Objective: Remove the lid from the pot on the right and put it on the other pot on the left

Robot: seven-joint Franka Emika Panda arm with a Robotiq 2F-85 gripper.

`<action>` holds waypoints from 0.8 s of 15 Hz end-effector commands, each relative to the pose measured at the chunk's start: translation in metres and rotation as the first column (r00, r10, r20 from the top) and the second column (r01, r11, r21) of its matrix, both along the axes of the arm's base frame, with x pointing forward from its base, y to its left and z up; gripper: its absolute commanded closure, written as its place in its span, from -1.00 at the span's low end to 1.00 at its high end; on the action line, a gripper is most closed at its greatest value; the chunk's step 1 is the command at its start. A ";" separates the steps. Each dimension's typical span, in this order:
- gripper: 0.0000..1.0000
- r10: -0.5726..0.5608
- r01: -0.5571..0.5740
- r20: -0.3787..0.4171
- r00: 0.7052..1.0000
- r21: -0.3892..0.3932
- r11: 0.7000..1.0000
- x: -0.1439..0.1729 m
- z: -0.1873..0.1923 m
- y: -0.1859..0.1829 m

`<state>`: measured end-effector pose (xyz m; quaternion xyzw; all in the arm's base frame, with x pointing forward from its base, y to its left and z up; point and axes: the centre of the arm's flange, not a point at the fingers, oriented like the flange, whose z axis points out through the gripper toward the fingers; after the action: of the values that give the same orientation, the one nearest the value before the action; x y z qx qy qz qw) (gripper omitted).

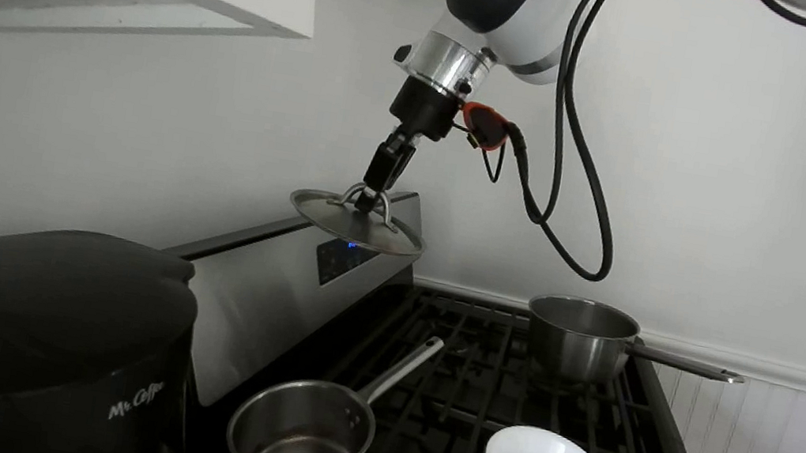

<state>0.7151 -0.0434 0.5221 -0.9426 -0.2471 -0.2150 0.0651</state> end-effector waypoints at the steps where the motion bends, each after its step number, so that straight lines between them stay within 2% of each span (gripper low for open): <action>1: 0.82 0.002 -0.002 0.000 1.000 0.000 1.000 0.001 0.000 -0.001; 2: 0.82 0.003 -0.003 0.001 1.000 -0.001 1.000 0.001 0.000 -0.003; 3: 0.96 0.004 -0.004 0.000 1.000 -0.001 1.000 0.001 0.001 -0.004; 6: 0.96 0.036 -0.036 -0.045 0.998 -0.013 0.999 0.006 0.000 0.026; 7: 0.96 0.024 -0.025 -0.086 0.996 -0.007 1.000 0.002 -0.001 0.039; 12: 0.96 -0.026 0.028 -0.183 0.983 0.009 1.000 -0.012 -0.016 0.099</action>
<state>0.7107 0.0252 0.5067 -0.9529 -0.2436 -0.1540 0.0944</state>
